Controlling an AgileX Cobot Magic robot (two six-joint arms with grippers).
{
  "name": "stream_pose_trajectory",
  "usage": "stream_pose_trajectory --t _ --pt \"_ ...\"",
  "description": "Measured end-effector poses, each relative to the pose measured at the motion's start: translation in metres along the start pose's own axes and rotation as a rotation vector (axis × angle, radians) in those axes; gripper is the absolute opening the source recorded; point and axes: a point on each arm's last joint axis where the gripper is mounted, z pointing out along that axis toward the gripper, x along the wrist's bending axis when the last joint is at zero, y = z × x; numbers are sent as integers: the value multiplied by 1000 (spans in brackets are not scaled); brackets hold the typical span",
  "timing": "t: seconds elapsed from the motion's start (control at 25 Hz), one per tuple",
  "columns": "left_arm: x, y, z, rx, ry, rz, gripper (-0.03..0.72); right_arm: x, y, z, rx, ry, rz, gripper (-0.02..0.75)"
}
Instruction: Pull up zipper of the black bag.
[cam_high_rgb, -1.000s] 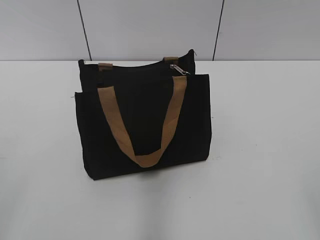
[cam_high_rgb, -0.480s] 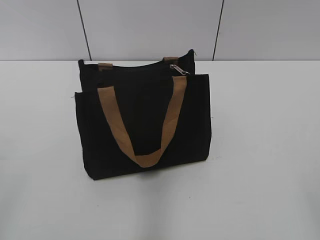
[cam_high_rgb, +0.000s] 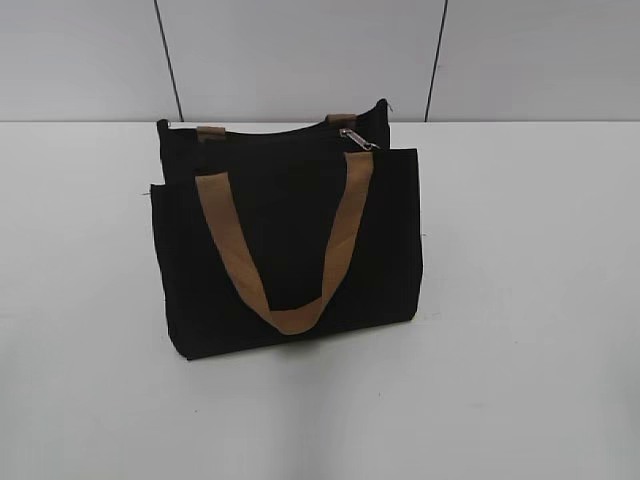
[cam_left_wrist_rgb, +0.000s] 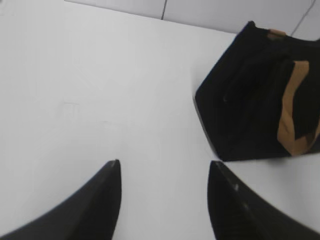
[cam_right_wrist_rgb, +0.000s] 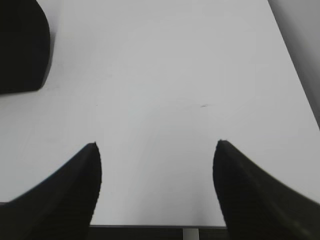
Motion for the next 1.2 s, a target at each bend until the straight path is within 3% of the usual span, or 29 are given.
stream_pose_trajectory --t 0.16,0.48,1.2 --pt "-1 -1 -1 -17 52 -25 415 0 0 0 2 -36 22 540" --pt "-1 -1 -1 -17 56 -26 412 1 0 0 3 -64 38 540" --pt "-1 -1 -1 -17 57 -26 298 1 0 0 3 -64 38 540"
